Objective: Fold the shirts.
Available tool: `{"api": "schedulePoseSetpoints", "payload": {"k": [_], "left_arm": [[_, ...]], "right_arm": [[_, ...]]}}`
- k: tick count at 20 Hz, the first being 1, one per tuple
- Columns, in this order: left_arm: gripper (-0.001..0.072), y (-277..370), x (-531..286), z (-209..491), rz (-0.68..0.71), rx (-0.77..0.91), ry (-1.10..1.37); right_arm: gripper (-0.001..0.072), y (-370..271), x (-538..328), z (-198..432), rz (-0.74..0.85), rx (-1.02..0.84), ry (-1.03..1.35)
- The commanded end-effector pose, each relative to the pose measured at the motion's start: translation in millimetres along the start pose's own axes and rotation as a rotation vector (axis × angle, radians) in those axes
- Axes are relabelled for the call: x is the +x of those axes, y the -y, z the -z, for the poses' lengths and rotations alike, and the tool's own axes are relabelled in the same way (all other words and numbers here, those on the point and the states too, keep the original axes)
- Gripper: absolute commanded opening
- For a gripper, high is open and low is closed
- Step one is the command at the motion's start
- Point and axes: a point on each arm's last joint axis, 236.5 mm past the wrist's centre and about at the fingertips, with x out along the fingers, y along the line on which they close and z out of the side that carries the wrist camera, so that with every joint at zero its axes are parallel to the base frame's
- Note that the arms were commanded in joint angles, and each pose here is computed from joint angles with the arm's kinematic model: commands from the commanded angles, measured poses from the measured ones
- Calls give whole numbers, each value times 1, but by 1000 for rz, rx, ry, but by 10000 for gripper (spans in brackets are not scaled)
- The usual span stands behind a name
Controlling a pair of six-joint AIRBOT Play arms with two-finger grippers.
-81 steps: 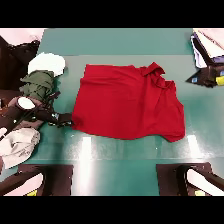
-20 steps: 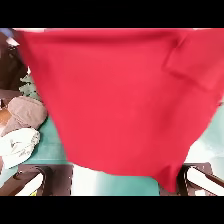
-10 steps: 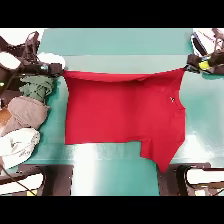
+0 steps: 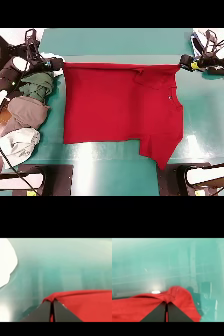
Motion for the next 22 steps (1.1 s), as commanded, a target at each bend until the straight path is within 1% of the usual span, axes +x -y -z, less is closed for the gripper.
{"api": "schedulePoseSetpoints", "payload": {"k": [1,2,4,6,11,12,13,14,15,17,18,19,21,22], "left_arm": [[24,-12,0,41,-38,110,-172],[24,-14,-1,61,-33,122,-253],[24,-17,-1,105,-14,138,-426],[24,-19,0,138,-1,125,-536],[25,-19,-1,155,5,93,-586],[112,-18,-3,158,2,71,-601],[429,-18,-5,161,-3,49,-614],[558,-18,-9,163,-10,33,-637],[536,-20,-15,167,-21,35,-667],[539,-26,-33,167,-57,62,-708],[540,-26,-44,165,-67,79,-716],[540,-24,-55,167,-64,83,-726],[540,-16,-76,184,-46,64,-749],[540,-11,-88,201,-33,38,-769]], "right_arm": [[12,19,0,35,95,-74,-148],[12,22,0,52,123,-102,-209],[12,22,5,84,130,-109,-314],[12,21,14,111,128,-103,-379],[17,23,23,138,127,-95,-441],[42,24,21,142,127,-94,-459],[263,23,17,146,128,-94,-482],[389,23,12,149,128,-92,-506],[389,24,3,150,129,-88,-534],[384,22,-20,149,121,-109,-564],[362,17,-34,148,105,-124,-563],[290,7,-49,147,63,-131,-560],[285,-13,-74,141,-9,-172,-522],[285,-16,-85,136,-8,-183,-492]]}}
